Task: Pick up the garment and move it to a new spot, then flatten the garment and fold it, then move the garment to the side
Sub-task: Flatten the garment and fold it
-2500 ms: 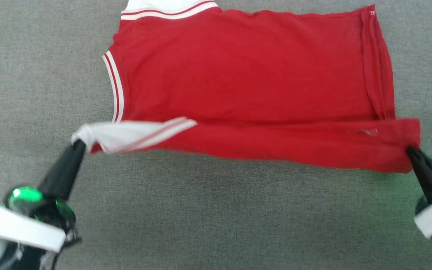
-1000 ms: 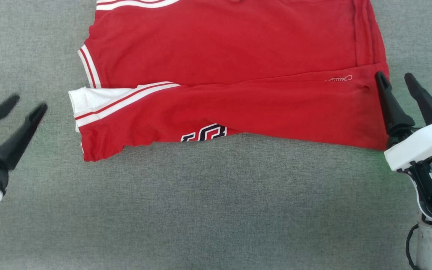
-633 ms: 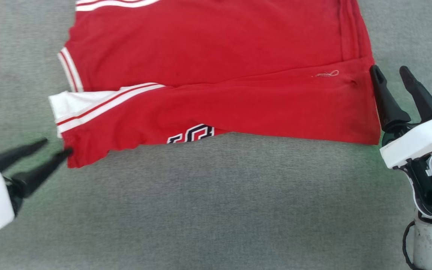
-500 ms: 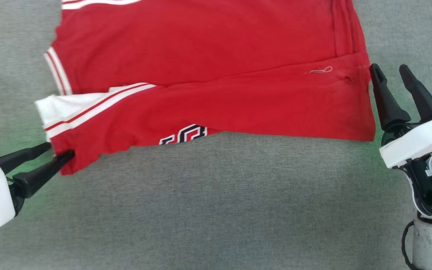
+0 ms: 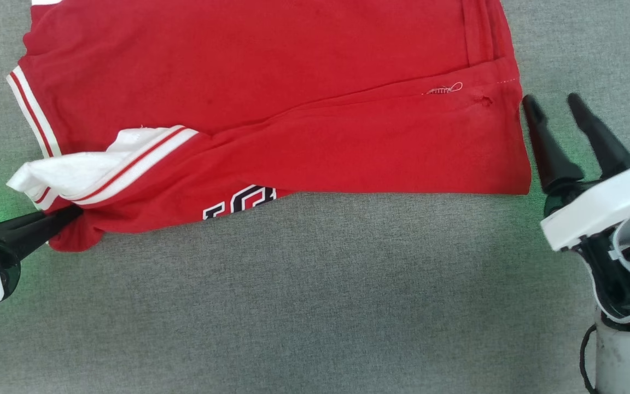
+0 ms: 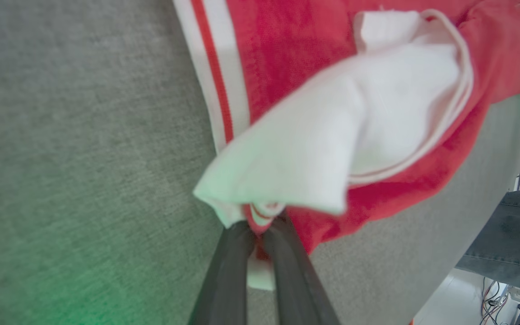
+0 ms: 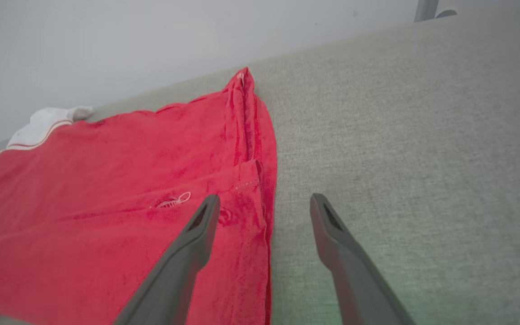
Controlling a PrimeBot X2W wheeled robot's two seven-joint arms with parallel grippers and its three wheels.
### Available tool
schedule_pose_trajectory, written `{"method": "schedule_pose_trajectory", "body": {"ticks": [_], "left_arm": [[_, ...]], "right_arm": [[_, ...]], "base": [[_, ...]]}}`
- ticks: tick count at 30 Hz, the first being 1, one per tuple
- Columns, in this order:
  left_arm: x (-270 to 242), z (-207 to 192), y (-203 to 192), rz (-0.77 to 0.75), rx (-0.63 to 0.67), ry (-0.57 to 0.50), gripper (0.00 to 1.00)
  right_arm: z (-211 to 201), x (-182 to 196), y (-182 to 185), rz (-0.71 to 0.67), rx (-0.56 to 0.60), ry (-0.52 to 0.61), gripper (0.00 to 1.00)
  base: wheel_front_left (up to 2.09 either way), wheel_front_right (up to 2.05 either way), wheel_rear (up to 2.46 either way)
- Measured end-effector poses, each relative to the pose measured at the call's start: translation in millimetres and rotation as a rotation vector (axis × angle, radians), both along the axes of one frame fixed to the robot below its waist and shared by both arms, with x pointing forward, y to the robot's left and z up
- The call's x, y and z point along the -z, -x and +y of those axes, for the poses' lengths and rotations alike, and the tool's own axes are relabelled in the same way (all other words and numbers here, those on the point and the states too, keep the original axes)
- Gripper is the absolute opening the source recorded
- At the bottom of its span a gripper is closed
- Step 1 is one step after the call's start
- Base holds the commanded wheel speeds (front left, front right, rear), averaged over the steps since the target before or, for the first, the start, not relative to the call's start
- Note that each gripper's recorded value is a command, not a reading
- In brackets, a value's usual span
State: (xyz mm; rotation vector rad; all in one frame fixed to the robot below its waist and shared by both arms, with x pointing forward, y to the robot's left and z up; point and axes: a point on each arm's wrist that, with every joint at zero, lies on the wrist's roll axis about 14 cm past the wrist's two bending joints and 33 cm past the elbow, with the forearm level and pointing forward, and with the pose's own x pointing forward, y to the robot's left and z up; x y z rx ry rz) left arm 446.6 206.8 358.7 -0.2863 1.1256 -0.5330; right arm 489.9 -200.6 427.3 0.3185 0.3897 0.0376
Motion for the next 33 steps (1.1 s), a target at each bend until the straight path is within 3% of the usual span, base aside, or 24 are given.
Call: {"method": "schedule_pose_trajectory", "body": {"ticks": [11, 21, 23, 24, 33], "left_arm": [[-8.3, -15.8, -4.8, -0.044, 0.012, 0.058, 0.00], [-7.6, -20.1, -4.0, -0.069, -0.004, 0.085, 0.00], [-8.3, -21.5, -3.8, -0.077, -0.006, 0.090, 0.00], [-8.9, -22.4, -3.7, -0.081, -0.008, 0.093, 0.00], [-25.4, -26.7, 0.5, -0.139, -0.032, 0.125, 0.00]], "right_arm": [[28.5, 30.4, 27.0, 0.402, -0.214, 0.211, 1.00], [38.9, 52.0, 30.9, 0.573, -0.282, 0.235, 1.00], [40.2, 54.9, 31.5, 0.584, -0.287, 0.237, 0.24], [41.0, 55.5, 31.4, 0.585, -0.289, 0.239, 0.00], [37.3, 42.5, 34.7, 0.548, -0.266, 0.210, 0.00]], "base": [[0.00, 0.00, 0.00], [0.00, 0.00, 0.00], [0.00, 0.00, 0.00], [0.00, 0.00, 0.00], [0.00, 0.00, 0.00]]}}
